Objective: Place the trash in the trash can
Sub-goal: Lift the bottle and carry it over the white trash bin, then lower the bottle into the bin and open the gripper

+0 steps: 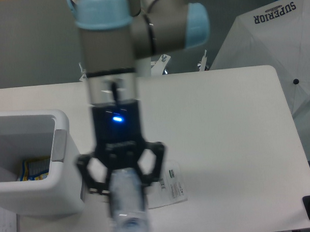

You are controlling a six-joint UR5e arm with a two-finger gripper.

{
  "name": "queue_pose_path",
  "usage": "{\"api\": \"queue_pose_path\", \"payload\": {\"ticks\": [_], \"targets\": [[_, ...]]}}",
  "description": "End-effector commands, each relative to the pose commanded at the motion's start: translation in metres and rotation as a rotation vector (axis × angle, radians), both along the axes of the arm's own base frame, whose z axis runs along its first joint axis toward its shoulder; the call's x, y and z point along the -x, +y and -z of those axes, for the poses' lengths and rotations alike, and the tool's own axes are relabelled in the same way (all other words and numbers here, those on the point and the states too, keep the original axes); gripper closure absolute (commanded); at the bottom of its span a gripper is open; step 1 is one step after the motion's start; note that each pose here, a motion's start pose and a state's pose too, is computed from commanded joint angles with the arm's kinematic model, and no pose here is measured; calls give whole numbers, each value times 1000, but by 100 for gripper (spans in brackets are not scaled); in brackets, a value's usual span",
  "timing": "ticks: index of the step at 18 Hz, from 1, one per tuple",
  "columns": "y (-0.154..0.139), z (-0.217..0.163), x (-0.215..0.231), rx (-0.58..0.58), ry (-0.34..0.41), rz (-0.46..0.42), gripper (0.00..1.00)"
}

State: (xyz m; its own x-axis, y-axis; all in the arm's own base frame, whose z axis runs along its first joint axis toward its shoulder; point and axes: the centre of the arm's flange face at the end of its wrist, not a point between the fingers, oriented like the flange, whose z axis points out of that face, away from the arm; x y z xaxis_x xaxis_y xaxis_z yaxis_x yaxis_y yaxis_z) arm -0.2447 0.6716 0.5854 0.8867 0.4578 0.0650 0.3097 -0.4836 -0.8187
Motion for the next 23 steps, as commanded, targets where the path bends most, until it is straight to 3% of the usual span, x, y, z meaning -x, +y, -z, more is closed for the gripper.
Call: {"api": "queue_pose_path", "payload": {"ticks": [2,9,13,18,20,23], "targets": [[9,-3,-37,-2,-1,49,45],[23,10,-103,22,-15,110,45],[30,36,-133,73,-19,132,44],[23,59,-146,116,-43,140,34],[20,56,-147,113,-43,139,15],[14,52,-148,105,-56,125,0]]}}
